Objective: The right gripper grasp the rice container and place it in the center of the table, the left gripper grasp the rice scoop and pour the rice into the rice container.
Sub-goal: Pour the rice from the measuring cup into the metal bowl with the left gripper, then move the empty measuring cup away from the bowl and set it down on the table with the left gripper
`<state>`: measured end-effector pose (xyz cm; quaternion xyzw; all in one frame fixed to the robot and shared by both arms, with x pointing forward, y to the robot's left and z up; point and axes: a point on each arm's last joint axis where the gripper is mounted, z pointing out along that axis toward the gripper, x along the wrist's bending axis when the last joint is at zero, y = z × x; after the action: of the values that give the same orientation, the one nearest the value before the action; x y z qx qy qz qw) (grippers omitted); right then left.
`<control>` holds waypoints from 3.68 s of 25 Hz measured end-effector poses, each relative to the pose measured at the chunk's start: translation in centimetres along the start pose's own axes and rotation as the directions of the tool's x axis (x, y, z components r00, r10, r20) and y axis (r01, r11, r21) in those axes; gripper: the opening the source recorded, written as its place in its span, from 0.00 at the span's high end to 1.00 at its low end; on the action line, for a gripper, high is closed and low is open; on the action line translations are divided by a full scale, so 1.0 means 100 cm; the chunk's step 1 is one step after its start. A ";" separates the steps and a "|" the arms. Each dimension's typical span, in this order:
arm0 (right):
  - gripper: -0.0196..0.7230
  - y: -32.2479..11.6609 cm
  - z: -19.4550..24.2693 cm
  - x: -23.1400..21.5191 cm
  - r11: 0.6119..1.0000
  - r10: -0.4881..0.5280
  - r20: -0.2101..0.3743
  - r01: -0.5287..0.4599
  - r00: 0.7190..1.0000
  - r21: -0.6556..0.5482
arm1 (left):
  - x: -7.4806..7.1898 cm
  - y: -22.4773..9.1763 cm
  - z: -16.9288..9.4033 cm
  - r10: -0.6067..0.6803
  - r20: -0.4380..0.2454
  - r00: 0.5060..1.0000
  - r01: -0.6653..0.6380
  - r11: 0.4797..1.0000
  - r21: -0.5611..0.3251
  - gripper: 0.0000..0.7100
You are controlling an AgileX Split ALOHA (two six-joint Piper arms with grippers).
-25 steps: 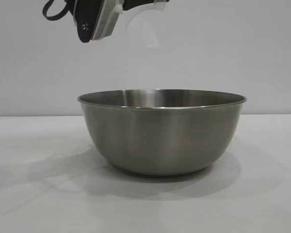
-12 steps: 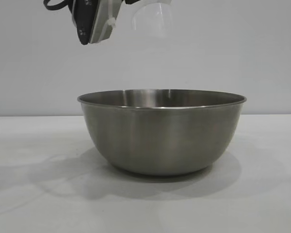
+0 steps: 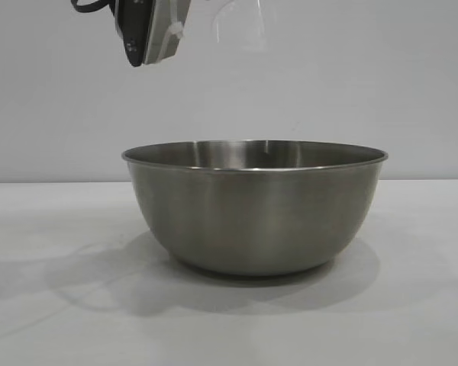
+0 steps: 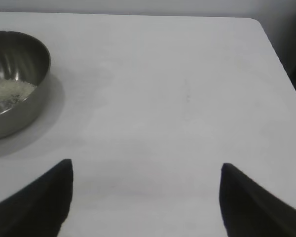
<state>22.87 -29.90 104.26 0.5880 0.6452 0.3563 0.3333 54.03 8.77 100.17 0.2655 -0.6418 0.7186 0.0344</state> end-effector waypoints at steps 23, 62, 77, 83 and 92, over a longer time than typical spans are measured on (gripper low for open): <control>0.25 0.000 0.000 0.000 1.000 0.000 0.000 0.000 1.000 0.000 | -0.010 -0.023 -0.004 -0.756 -0.131 0.641 0.760 0.601 0.248 1.00; 0.25 0.000 0.000 0.000 1.000 0.000 0.000 0.000 1.000 -0.002 | -0.141 0.035 -0.087 -0.332 -0.909 -0.250 0.111 -0.943 0.314 1.00; 0.25 0.000 0.000 0.000 1.000 0.000 0.000 0.000 1.000 -0.002 | -0.098 0.087 -0.131 -0.248 -0.917 -0.314 0.227 -0.957 0.181 1.00; 0.25 0.000 0.000 0.000 1.000 0.000 0.000 0.000 1.000 -0.002 | -0.087 0.100 -0.135 -0.265 -0.888 -0.377 0.203 -0.959 0.200 1.00; 0.25 0.000 0.000 0.000 1.000 0.000 0.000 0.000 1.000 -0.002 | -0.093 0.117 -0.137 -0.274 -0.884 -0.380 0.156 -0.960 0.230 1.00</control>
<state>22.88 -29.90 104.27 0.5877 0.6449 0.3568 0.3337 52.78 22.32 85.19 0.6239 0.5241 0.3979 0.4215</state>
